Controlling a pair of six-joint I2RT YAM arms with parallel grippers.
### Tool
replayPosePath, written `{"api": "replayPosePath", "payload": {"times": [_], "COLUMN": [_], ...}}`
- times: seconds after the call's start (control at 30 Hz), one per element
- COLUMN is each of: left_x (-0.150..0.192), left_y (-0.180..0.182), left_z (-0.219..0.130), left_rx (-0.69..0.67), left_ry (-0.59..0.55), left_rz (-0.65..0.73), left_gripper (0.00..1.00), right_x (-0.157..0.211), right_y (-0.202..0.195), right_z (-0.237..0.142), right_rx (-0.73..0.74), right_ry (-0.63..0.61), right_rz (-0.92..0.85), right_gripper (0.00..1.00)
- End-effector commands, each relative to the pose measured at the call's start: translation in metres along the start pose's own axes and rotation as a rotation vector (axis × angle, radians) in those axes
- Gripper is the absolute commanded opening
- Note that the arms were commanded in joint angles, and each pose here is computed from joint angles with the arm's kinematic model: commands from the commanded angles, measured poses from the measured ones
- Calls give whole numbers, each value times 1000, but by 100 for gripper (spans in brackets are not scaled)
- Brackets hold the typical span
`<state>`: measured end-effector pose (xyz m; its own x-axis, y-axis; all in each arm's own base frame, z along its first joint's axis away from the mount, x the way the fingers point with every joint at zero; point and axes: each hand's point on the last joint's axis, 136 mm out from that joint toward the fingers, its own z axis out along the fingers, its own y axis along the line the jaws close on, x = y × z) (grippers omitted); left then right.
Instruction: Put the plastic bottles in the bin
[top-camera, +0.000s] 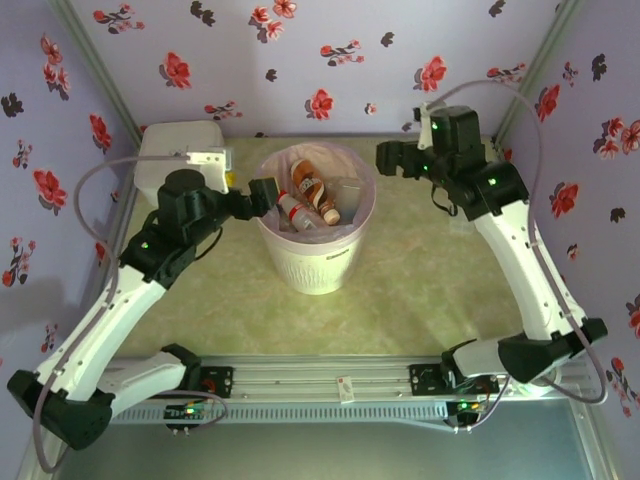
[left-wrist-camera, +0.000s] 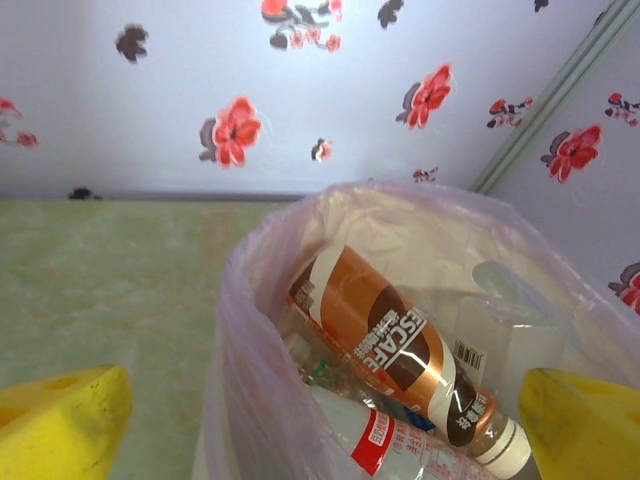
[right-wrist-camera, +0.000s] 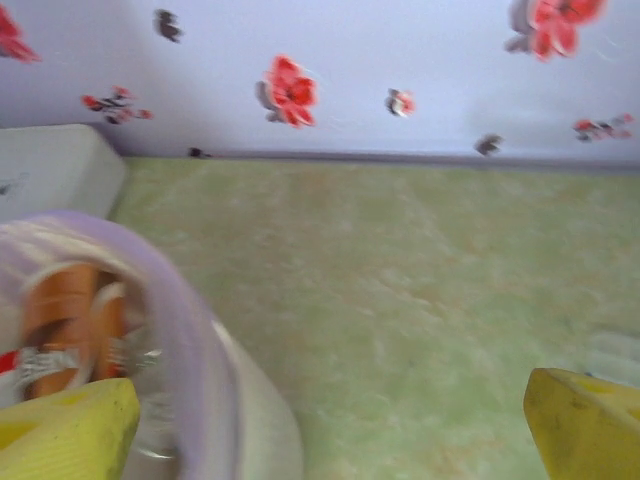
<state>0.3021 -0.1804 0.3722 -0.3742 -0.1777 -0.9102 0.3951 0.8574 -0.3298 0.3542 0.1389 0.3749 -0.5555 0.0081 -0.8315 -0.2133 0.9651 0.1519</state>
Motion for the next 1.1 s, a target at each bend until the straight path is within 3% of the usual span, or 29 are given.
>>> {"api": "replayPosePath", "payload": {"times": [0.0, 0.1, 0.2, 0.5, 0.6, 0.73, 0.87, 1.07], "left_x": [-21, -25, -7, 87, 112, 143, 155, 169], "left_y": [13, 44, 84, 186, 213, 239, 248, 270], "left_z": [-39, -67, -76, -50, -41, -29, -14, 7], "left_rx": [-97, -264, -424, -777, -833, -852, -831, -799], "left_ry": [-42, -70, -48, -38, -71, -17, -16, 0], "left_rz": [94, 131, 139, 192, 217, 241, 304, 284], "left_gripper": [100, 100, 100, 100, 100, 100, 100, 100], "right_x": [15, 45, 74, 171, 192, 201, 206, 208], "right_y": [-26, -50, -67, -123, -132, -135, -140, -143], "right_z": [16, 32, 50, 100, 109, 111, 113, 123], "right_rx": [65, 132, 196, 431, 461, 477, 472, 465], "right_ry": [-29, -14, -22, -3, -12, -36, -115, -196], "right_rz": [6, 15, -3, -77, -94, -144, -128, -125], "right_gripper": [99, 99, 99, 99, 99, 99, 99, 99]}}
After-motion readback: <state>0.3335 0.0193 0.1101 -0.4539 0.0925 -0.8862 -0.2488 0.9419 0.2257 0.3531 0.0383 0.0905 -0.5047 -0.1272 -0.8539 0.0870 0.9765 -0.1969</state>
